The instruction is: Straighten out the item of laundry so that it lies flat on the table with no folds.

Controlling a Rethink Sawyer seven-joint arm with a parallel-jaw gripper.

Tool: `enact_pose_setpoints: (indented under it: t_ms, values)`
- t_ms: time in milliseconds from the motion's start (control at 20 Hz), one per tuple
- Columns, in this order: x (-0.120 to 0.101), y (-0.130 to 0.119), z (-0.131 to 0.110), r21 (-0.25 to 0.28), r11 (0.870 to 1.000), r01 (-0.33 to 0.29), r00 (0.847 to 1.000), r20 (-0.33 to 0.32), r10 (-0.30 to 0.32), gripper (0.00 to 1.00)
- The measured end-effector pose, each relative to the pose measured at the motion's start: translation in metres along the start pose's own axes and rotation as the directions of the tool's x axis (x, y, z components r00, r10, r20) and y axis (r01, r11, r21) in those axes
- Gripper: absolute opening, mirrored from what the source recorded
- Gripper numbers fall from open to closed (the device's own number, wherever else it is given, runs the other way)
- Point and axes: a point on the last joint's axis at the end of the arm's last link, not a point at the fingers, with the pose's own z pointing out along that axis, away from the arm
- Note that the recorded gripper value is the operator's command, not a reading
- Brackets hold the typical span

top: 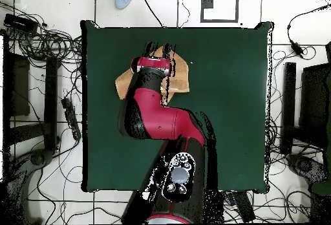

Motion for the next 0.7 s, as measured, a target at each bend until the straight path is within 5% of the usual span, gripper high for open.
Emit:
enact_pose_setpoints:
  t_ms: [600,650,700]
  values:
    - [0.004,0.010,0.033,0.001,1.000,0.021,0.999,0.024,-0.021,1.00]
    - [0.010,0.007,0.041,0.012,1.000,0.023,1.000,0.020,-0.024,0.00]
    - [0.011,0.007,0.042,0.013,1.000,0.024,1.000,0.020,-0.024,0.00]
